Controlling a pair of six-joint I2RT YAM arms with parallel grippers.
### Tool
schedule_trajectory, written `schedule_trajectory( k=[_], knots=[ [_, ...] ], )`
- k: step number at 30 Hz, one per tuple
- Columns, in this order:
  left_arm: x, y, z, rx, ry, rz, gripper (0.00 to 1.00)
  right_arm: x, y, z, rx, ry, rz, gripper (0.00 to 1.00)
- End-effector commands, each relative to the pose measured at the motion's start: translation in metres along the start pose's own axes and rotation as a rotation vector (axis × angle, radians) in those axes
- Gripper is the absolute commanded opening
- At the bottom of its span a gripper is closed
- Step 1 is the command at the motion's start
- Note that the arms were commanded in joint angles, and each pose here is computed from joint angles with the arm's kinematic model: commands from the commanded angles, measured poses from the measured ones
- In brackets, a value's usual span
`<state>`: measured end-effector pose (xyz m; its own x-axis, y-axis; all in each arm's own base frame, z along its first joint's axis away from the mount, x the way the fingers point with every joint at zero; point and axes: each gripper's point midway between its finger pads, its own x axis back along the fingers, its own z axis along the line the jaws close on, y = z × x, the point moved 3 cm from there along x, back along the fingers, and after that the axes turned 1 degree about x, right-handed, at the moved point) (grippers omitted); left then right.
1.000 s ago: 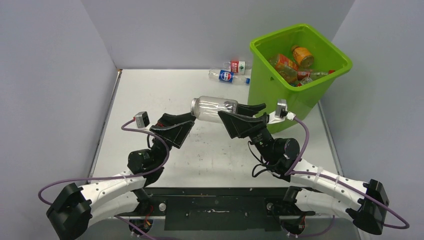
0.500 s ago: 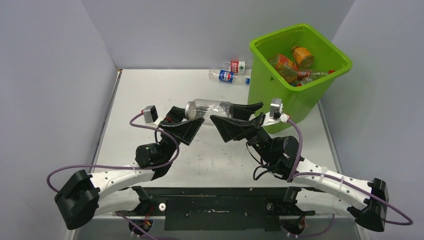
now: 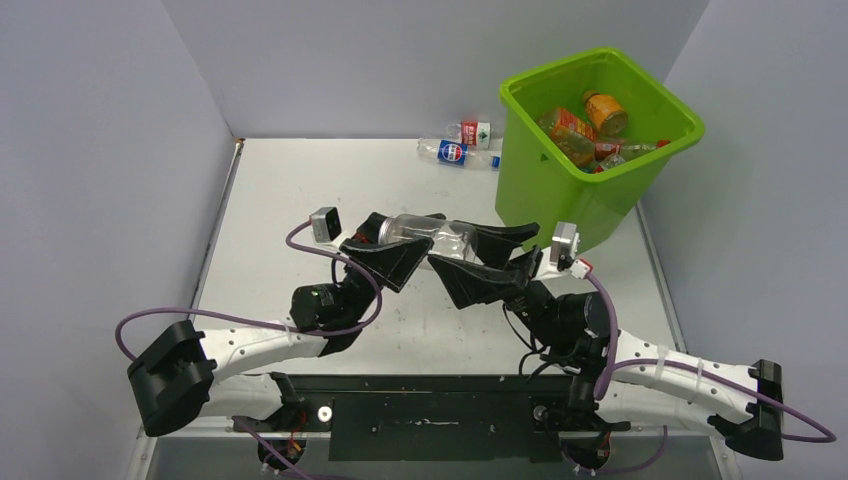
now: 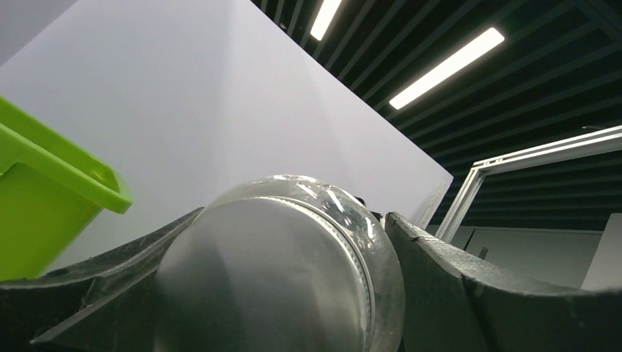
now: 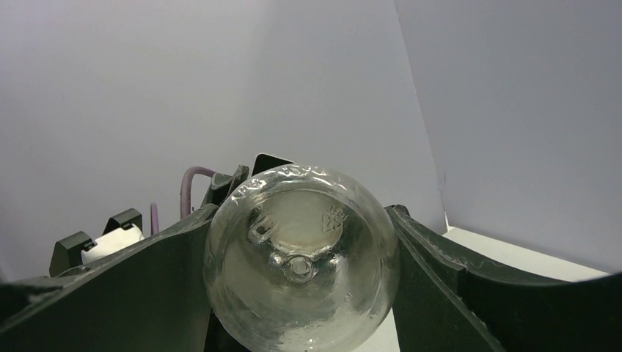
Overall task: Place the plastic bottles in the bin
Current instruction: Pick up the plastic bottle from the corner of the board.
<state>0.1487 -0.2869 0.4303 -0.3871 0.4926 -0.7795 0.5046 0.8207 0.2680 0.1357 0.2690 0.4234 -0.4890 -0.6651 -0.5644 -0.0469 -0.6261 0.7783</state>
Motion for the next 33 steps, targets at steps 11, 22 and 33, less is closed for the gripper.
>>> schedule_trajectory(
  k=[11, 22, 33],
  knots=[
    [0.014, 0.037, -0.022, -0.169, -0.050, -0.069, 0.00, 0.012, -0.006, 0.008, 0.078, 0.000, 0.332, 0.90],
    [0.049, 0.012, 0.030, -0.799, 0.213, 0.736, 0.00, 0.026, 0.046, 0.012, 0.121, -0.049, 0.486, 0.90],
    [0.126, -0.016, 0.037, -1.106, 0.002, 1.350, 0.00, 0.014, 0.021, 0.015, 0.081, -0.074, 0.614, 0.90]
  ],
)
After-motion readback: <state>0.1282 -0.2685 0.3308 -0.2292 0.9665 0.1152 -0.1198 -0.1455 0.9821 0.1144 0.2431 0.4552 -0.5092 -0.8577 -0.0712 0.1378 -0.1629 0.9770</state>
